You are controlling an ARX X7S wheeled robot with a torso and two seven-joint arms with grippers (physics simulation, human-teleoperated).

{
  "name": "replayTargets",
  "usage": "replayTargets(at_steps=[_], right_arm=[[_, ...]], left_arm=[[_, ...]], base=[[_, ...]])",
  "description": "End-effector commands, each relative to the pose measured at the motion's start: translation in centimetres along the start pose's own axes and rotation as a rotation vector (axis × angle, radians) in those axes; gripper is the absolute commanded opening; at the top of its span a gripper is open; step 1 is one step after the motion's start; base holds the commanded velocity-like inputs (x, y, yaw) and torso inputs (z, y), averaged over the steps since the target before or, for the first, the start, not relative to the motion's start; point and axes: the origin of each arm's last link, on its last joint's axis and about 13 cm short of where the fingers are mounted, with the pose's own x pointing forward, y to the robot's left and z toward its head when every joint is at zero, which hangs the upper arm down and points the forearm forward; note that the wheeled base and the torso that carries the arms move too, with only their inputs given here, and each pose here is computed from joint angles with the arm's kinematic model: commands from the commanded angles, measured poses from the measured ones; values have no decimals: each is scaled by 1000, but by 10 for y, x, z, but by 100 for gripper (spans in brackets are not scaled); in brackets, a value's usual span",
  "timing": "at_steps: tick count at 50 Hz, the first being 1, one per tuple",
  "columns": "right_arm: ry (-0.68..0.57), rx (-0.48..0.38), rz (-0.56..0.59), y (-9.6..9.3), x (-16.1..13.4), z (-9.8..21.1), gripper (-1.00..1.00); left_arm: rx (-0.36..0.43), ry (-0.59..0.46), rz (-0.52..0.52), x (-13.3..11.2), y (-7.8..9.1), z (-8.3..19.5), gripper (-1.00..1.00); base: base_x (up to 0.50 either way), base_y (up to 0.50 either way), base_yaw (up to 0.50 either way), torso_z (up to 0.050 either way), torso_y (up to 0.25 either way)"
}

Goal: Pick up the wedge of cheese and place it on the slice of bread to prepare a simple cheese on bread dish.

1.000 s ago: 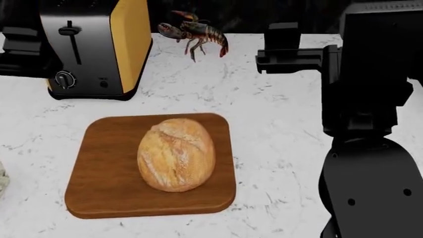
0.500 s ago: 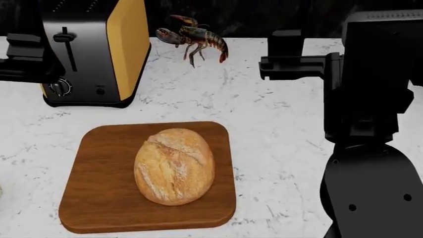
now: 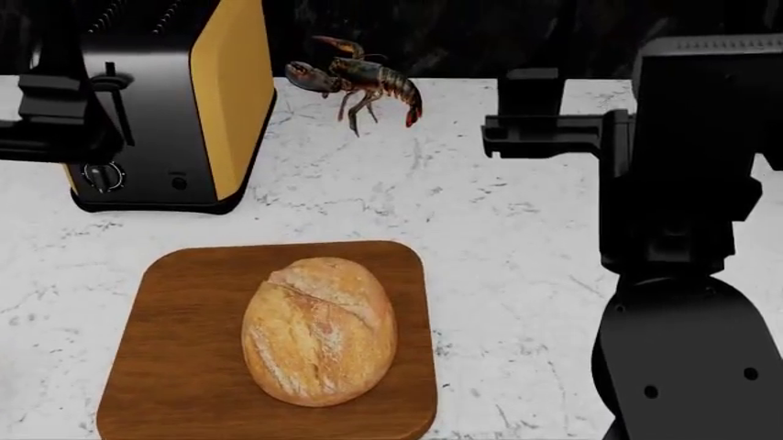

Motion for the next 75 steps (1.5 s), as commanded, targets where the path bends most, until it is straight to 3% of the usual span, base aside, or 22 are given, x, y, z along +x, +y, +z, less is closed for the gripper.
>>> replayTargets(at_steps=[1,14,18,19,22,24,30,32,33,35,36,39,61,75], right_arm=[[9,1,-8,-1,-1,-3,100],[30,-5,-13,-1,-2,-6,100],[33,-17,-26,-1,0,-7,100],[35,-18,-33,-1,0,-8,100],[30,-16,-54,-2,1,-7,100],[34,-17,-76,-3,1,-8,100],[68,-3,-117,-4,2,-13,100],[103,53,-119,-5,1,-12,100],[107,25,-123,-4,1,-12,100],[128,55,-115,-4,2,-14,100],[136,9,-138,-4,3,-14,100],[144,40,-140,-4,3,-12,100],[170,19,-115,-2,0,-14,100],[215,24,-53,1,-5,-21,100]], left_arm=[[10,15,14,-3,0,-1,100],[-9,32,52,-18,-1,-4,100],[39,52,95,-24,0,-9,100],[7,57,93,-26,1,-9,100],[68,102,114,-27,2,-13,100],[43,89,113,-30,3,-14,100],[68,104,139,-36,8,-11,100],[66,111,147,-40,9,-9,100],[68,111,145,-41,9,-8,100],[75,110,151,-44,11,-6,100],[79,113,157,-46,13,-5,100],[81,116,163,-50,15,0,100],[75,133,162,-53,17,-1,100],[98,162,248,-74,16,-1,100]], base=[[0,0,0,0,0],[0,0,0,0,0],[0,0,0,0,0],[0,0,0,0,0],[0,0,0,0,0],[0,0,0,0,0],[0,0,0,0,0],[0,0,0,0,0],[0,0,0,0,0],[0,0,0,0,0],[0,0,0,0,0],[0,0,0,0,0],[0,0,0,0,0],[0,0,0,0,0]])
